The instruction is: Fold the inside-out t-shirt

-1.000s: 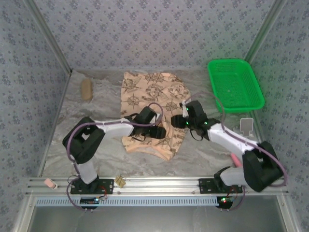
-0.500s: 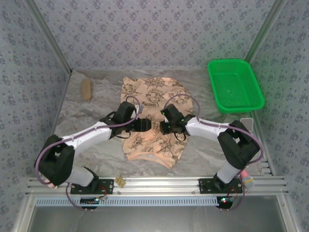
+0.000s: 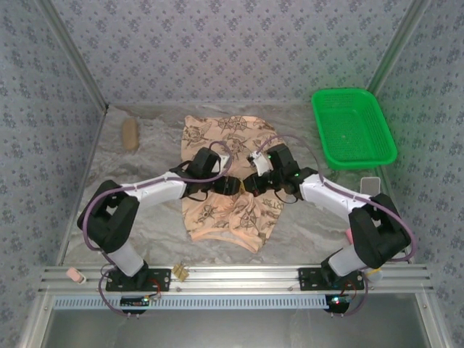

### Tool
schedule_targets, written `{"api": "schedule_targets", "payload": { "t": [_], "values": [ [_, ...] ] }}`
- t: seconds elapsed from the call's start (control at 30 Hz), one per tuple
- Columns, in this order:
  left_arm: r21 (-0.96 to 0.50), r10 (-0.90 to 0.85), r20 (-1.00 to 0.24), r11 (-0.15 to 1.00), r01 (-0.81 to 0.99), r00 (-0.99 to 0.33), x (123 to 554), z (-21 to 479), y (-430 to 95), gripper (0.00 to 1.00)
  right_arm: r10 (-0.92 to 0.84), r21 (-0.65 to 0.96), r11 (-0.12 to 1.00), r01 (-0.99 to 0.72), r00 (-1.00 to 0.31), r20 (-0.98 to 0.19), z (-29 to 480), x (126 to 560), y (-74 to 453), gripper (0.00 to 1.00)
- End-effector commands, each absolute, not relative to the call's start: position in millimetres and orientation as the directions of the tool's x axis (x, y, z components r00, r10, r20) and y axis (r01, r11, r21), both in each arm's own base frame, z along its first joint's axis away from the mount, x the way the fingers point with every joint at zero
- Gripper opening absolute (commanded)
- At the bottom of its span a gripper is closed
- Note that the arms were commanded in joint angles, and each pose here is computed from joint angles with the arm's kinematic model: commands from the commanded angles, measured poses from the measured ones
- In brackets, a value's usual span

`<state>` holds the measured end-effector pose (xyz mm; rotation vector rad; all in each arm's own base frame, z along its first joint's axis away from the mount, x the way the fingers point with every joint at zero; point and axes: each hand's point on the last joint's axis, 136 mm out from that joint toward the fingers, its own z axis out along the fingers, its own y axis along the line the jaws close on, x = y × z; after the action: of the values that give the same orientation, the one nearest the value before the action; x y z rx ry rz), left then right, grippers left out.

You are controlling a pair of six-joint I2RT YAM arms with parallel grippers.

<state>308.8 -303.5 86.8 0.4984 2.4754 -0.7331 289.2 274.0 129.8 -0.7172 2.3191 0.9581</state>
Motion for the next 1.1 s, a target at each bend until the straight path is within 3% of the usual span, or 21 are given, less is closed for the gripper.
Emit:
{"api": "schedule_targets", "payload": {
  "t": [0.0,0.07,0.13,0.17,0.2,0.33,0.4,0.5,0.63,0.77,0.9,1.07],
  "values": [
    [-0.337,0.207,-0.658,0.779,0.528,-0.724,331,97,-318,0.71,-0.288,0.511,0.470,-0.719,-0.673,-0.682,147,274,282,0.00],
    [-0.306,0.216,-0.671,0.791,0.530,-0.709,337,95,-316,0.63,-0.259,0.519,0.503,-0.691,-0.694,-0.672,144,282,274,0.00],
    [-0.258,0.239,-0.704,0.792,0.554,-0.669,341,95,-313,0.45,-0.240,0.533,0.511,-0.674,-0.707,-0.665,141,286,268,0.00],
    [-0.234,0.266,-0.729,0.768,0.596,-0.630,339,97,-315,0.30,-0.240,0.525,0.521,-0.673,-0.706,-0.666,140,288,265,0.00],
    [-0.216,0.285,-0.742,0.754,0.620,-0.606,337,99,-314,0.23,-0.234,0.512,0.550,-0.660,-0.710,-0.664,138,292,260,0.00],
    [-0.234,0.342,-0.742,0.674,0.701,-0.576,317,116,-313,0.08,-0.192,0.351,0.784,-0.512,-0.738,-0.647,114,323,217,0.00],
    [-0.282,0.361,-0.737,0.605,0.745,-0.572,300,128,-316,0.00,-0.218,0.252,0.829,-0.499,-0.703,-0.677,107,334,214,0.11],
    [-0.415,0.344,-0.705,0.509,0.754,-0.620,277,146,-324,0.00,-0.357,0.050,0.834,-0.550,-0.605,-0.711,93,339,229,0.18],
    [-0.556,0.301,-0.652,0.434,0.709,-0.696,259,155,-330,0.00,-0.317,-0.112,0.933,-0.342,-0.636,-0.704,98,357,197,0.24],
    [-0.706,0.201,-0.519,0.447,0.549,-0.831,267,152,-325,0.00,-0.301,-0.020,0.907,-0.420,-0.616,-0.728,119,332,201,0.32],
    [-0.785,0.133,-0.457,0.405,0.469,-0.879,271,157,-322,0.00,-0.272,0.059,0.870,-0.490,-0.576,-0.771,148,299,203,0.36],
    [-0.836,0.117,-0.378,0.383,0.392,-0.919,268,160,-319,0.00,-0.296,0.239,0.556,-0.796,-0.458,-0.838,169,238,267,0.36]
  ]
}}
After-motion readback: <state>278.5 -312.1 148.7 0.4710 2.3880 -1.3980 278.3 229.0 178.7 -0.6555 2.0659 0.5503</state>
